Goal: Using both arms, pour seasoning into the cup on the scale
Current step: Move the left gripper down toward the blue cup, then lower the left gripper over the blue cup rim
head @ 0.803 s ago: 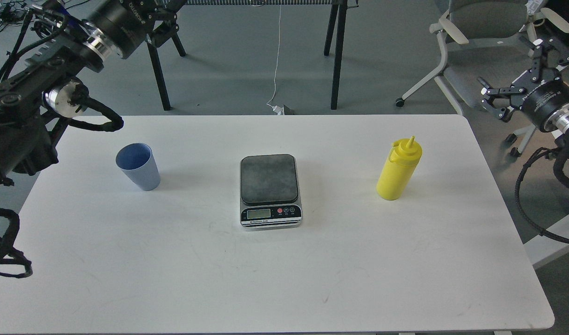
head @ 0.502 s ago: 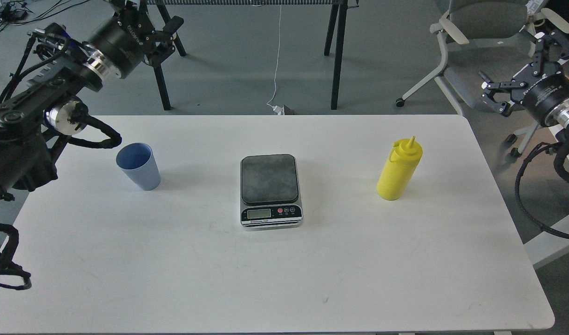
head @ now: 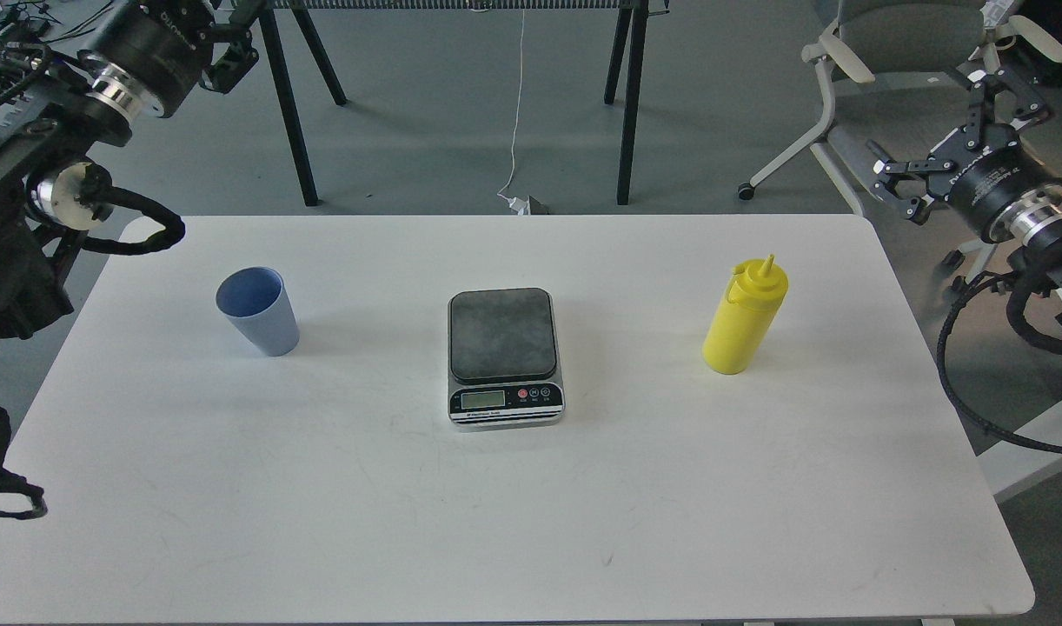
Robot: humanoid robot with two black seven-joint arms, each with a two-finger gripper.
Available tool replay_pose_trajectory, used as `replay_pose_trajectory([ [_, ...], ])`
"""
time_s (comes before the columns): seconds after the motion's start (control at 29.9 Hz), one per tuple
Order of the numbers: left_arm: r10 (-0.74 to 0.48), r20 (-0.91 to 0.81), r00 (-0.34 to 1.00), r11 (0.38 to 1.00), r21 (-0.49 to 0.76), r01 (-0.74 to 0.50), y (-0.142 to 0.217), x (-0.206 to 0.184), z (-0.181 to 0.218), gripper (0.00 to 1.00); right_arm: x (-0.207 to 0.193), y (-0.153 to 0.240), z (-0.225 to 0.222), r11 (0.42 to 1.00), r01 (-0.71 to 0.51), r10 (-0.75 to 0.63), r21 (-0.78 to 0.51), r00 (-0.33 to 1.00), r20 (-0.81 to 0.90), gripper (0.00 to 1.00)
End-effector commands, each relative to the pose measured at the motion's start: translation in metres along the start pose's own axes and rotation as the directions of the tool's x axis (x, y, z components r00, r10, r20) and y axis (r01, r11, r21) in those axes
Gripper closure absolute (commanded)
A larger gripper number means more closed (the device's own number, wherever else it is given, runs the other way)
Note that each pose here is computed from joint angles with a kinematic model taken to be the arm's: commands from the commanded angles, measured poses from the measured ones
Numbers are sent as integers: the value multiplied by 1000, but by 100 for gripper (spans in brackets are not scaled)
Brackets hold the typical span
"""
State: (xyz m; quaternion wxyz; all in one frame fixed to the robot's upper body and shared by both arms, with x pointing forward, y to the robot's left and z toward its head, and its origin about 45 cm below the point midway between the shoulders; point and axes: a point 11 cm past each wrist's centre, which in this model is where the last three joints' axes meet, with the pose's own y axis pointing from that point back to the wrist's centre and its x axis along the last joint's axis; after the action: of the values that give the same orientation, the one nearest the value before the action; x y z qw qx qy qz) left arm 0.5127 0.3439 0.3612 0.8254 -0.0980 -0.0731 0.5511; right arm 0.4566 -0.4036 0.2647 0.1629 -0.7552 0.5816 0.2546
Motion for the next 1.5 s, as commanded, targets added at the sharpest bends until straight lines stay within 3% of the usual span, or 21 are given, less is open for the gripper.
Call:
replay_pose_trajectory([
  [0.0,-17,116,993,1000,18,15,1,13,20,0,-4,-3,7,1000,10,-10,-7,1000,11,1],
  [0.13,-76,231,970,994,94,56,4,12,14,0,-4,-4,6,1000,11,-11,-5,1000,11,1],
  [0.27,-232,413,880,961,240,141,0,-3,4,0,-6,-5,6,1000,15,-15,-3,1000,12,1],
  [0.4,-452,592,668,878,429,214,-8,-24,-3,0,-6,-5,6,1000,15,-15,-3,1000,12,1],
  [0.54,-637,655,407,769,577,275,-12,-56,-11,0,-6,-5,6,1000,17,-17,-4,1000,12,1],
  [0.67,-723,654,222,690,670,273,-11,-70,-19,0,-7,-5,5,1000,18,-18,-1,1000,12,1],
  [0.87,-835,548,-61,521,821,234,12,-87,-56,0,-12,-6,6,999,33,-33,-4,999,15,1],
  [1.1,-904,370,-215,354,929,109,48,-66,-94,1,-12,-5,3,999,38,-38,-2,999,12,1],
  [1.24,-902,316,-293,322,946,32,59,-49,-102,1,-13,-4,6,999,41,-41,-9,999,15,1],
  [1.47,-891,291,-348,336,939,-73,61,-19,-97,1,-11,-3,8,999,38,-38,-12,999,17,1],
])
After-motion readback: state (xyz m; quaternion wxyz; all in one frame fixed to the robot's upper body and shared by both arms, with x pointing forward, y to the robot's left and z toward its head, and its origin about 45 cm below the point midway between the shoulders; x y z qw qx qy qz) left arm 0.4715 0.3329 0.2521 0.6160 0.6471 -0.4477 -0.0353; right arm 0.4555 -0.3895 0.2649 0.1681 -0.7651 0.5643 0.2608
